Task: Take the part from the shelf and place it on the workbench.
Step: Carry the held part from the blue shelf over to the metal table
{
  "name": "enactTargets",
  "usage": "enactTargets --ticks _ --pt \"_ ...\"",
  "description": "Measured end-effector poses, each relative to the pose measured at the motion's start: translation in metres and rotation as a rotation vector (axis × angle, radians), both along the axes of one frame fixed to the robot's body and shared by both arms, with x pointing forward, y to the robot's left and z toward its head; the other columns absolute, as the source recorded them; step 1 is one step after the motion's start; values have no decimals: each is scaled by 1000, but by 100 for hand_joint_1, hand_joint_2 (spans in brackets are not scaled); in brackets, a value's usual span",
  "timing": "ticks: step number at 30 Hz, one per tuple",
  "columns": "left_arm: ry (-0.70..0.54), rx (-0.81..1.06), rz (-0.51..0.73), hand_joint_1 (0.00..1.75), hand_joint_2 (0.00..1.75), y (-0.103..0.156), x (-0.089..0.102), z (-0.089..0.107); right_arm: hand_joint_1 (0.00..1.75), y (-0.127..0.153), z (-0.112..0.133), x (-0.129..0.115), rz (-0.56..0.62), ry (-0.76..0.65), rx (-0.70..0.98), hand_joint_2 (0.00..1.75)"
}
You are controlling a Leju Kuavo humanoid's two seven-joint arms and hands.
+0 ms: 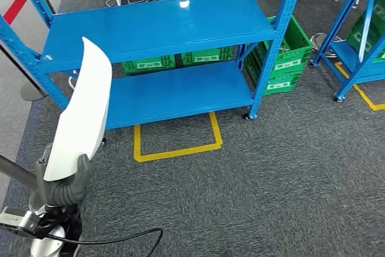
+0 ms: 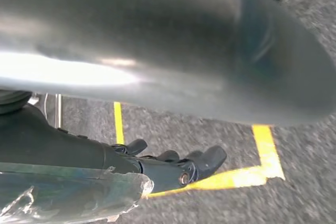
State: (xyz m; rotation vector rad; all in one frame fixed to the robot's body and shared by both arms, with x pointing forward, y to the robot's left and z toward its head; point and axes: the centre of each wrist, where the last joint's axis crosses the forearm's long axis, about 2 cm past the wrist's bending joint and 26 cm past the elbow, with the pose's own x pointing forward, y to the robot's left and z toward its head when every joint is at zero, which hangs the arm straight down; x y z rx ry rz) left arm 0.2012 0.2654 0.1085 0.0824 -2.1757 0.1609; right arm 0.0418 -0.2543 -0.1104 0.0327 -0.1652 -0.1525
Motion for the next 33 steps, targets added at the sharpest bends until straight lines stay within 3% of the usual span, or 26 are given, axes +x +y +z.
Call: enactTargets --ticks 13,33 --pt "141 -94 120 175 175 6 -1 -12 0 31 3 -1 30 7 -6 0" --pt "140 -74 132 175 175 16 2 -15 0 38 5 3 40 -3 4 0"
